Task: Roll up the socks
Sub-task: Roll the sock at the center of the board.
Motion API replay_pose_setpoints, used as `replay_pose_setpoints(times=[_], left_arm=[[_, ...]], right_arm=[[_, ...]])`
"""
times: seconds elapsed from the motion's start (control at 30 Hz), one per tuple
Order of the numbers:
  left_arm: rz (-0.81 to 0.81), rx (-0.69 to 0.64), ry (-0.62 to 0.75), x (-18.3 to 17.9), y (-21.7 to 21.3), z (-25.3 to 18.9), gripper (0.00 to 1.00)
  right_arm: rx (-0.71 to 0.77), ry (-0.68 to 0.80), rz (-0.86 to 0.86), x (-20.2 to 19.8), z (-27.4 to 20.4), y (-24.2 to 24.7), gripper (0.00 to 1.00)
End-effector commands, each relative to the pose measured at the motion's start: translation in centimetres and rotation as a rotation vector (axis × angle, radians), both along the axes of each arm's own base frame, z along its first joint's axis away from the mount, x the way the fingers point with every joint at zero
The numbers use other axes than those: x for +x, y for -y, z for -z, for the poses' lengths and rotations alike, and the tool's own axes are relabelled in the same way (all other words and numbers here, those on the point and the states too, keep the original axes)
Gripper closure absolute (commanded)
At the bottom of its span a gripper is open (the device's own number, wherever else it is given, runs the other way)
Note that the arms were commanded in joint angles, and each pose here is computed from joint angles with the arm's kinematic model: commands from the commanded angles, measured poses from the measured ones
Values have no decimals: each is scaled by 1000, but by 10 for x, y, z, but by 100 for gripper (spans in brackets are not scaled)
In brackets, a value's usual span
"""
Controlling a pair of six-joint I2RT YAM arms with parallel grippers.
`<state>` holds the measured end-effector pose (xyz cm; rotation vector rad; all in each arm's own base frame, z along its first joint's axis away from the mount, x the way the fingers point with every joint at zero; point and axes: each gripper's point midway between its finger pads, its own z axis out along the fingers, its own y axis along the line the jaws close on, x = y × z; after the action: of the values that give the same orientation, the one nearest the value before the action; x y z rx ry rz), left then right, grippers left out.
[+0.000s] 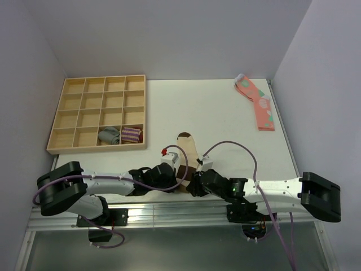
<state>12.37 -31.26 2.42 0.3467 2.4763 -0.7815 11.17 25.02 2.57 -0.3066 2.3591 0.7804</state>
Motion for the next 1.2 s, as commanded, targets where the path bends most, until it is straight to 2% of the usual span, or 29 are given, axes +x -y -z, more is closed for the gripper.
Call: replay_pose_setpoints(times=[0.0,0.37,0.53,0.8,0.87,1.03,1.1,1.17], left_arm=[[8,34,-25,-4,-6,0,100],[14,39,-31,-2,2,0,100],[8,31,-31,-1,4,-1,100],[10,11,-34,-3,5,-2,100],[7,-2,-30,-3,3,-3,99],[-6,-80,14,0,3,-16,73],[-26,-109,42,3,0,-21,64],[-49,-141,72,8,0,-28,60]], right_arm=[[48,38,43,9,-13,-10,58],[62,37,17,2,-13,-18,58],[39,14,12,-2,-4,-20,70],[-4,-11,57,-2,4,-10,75],[-30,-27,70,-2,5,-8,80],[-102,-142,96,-6,21,5,86],[-110,-190,106,-9,28,10,87],[-90,-240,106,-11,31,13,88]])
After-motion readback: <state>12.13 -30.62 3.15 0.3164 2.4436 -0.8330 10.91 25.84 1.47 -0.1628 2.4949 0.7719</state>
